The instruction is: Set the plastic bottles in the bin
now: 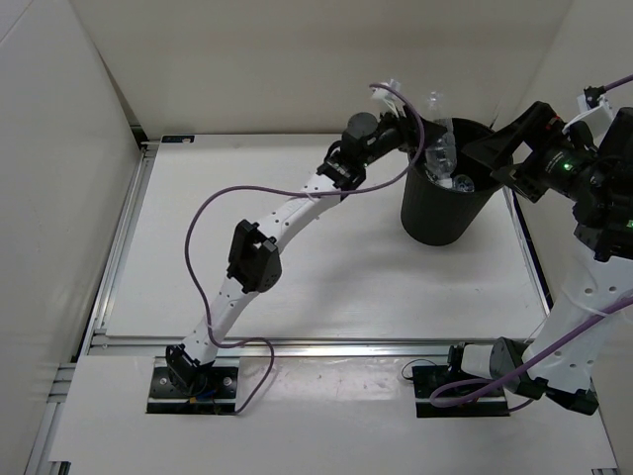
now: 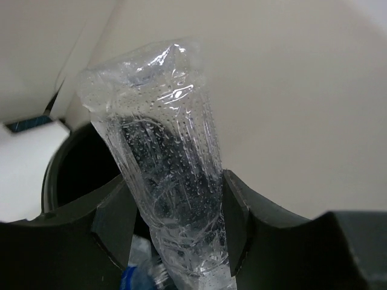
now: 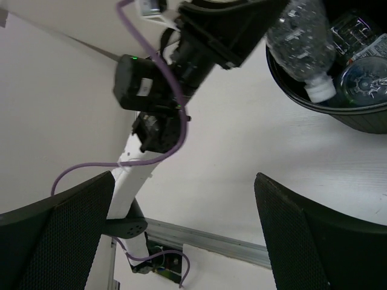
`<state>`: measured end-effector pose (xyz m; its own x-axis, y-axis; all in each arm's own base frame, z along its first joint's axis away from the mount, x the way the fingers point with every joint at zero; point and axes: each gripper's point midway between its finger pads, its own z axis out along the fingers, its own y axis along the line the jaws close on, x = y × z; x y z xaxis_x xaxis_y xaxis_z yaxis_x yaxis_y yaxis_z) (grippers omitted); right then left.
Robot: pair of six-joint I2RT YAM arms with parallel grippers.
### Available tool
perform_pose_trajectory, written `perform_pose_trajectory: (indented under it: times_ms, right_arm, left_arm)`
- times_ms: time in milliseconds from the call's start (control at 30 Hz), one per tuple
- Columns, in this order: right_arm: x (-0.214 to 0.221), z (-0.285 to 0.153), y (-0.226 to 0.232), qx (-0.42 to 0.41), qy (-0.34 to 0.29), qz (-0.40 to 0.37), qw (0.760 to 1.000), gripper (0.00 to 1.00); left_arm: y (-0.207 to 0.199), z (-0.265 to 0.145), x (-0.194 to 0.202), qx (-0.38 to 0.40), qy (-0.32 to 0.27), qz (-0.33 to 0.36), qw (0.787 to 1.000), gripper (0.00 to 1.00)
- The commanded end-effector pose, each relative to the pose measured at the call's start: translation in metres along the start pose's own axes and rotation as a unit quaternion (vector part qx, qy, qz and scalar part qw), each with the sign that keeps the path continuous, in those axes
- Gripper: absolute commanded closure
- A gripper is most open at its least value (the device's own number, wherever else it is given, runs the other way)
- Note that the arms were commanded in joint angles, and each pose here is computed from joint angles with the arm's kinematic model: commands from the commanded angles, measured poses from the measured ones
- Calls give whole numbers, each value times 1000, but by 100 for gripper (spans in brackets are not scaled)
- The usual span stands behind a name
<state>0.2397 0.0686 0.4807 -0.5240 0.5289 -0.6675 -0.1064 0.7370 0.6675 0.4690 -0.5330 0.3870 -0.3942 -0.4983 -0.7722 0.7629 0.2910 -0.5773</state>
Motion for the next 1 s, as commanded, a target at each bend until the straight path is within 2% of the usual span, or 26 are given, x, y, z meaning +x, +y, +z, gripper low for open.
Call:
perform_pose_trajectory:
  times_ms: [0,200,267,300,333,367,400,467,567,600,633,700,767,800,867,967]
  right_arm:
    - [-7,-6,14,-27,-15,-21,999,0]
    - [-1,-12,16,-25,-11,-17,999,0]
    - [-1,-12,16,-25,-11,-17,999,0]
    - [-1,-12,16,-25,-11,-17,999,0]
    - [-3,-8,16,-29,-9,-17,999,0]
    - [-3,-8,16,-29,-9,-17,999,0]
    - [-3,-8,16,-29,-9,-17,999,0]
    - [-5,-3,13,-29,-9,-13,999,0]
    - [-6,4,2,-12,-6,1,1000,0]
    - [-6,6,-6,7,-12,9,1000,0]
    - [-6,8,-12,19,-13,13,1000,0]
    - [-6,13,-24,41,-13,26,999,0]
    - [0,19,-35,55,2,30,998,0]
    - [6,25,-41,58,20,38,997,0]
    - [20,35,-59,75,52,58,994,0]
    - [40,39,-81,103,66,78,989,0]
  left_arm:
    - [-24,-2,-47,4,-67,35,997,56]
    - [-12,4,-25,0,-56,41,998,53]
    - [-12,4,-17,-4,-45,52,998,47]
    - [-13,6,-4,-5,-34,57,998,39]
    - [-17,5,-11,-2,-38,77,996,29]
    - [-17,5,-3,-9,-30,80,996,8]
    - [-22,4,-8,-7,-34,81,996,0]
    - [-29,-1,-18,-10,-29,97,995,0]
    - [-26,-13,-11,-21,10,97,995,0]
    - [-47,-22,-27,-5,12,103,995,0]
    - [-41,-30,-15,-15,36,97,994,0]
    - [-29,-50,-23,-45,58,105,992,0]
    - [-27,-83,-38,-80,71,101,989,0]
    - [-7,-102,-47,-121,77,98,985,0]
    - [6,-157,-51,-181,87,86,976,0]
    - [42,-250,-47,-300,85,118,943,0]
